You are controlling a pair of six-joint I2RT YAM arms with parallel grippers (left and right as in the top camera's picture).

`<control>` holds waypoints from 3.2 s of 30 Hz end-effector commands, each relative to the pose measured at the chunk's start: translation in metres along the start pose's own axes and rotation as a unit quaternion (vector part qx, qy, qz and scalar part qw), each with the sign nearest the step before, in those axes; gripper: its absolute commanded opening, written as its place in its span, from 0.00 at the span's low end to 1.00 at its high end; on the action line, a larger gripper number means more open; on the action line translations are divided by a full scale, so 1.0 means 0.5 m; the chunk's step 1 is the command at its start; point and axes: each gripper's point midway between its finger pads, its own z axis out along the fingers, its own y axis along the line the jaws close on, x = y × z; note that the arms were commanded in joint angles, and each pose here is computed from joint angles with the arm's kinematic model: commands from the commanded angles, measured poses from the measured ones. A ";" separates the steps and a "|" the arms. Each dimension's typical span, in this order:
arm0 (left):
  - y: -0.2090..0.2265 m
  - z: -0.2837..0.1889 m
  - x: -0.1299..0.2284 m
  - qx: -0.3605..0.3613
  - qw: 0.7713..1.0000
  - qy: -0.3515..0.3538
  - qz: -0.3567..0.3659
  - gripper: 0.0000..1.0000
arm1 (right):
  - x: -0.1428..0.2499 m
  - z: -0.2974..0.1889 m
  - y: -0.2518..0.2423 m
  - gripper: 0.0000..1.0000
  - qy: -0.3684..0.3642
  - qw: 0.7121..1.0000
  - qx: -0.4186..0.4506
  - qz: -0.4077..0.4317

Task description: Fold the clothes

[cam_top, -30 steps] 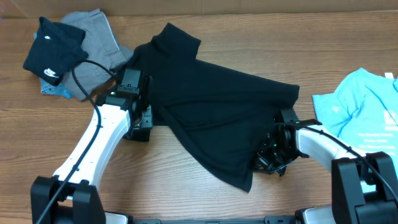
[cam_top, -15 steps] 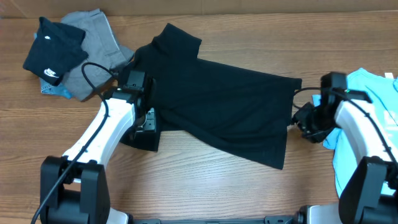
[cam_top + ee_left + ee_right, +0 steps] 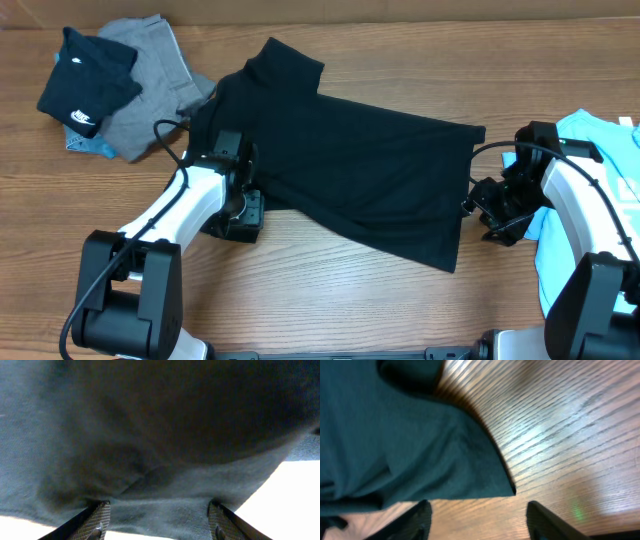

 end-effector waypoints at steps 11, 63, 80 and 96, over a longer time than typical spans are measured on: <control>-0.024 0.017 0.009 0.023 0.999 0.006 0.032 0.10 | 0.053 0.096 -0.021 0.58 0.040 0.999 0.003 0.030; -0.152 0.019 0.104 0.019 0.984 -0.027 0.175 0.46 | -0.019 -0.181 -0.012 0.04 -0.147 0.988 -0.008 0.045; -0.026 -0.137 0.069 -0.073 0.997 0.016 0.026 0.04 | 0.001 -0.176 -0.027 0.04 -0.128 0.991 0.009 0.047; 0.098 -0.287 0.160 -0.123 0.989 0.054 -0.063 0.04 | 0.106 -0.160 -0.080 0.04 -0.023 0.995 0.067 0.069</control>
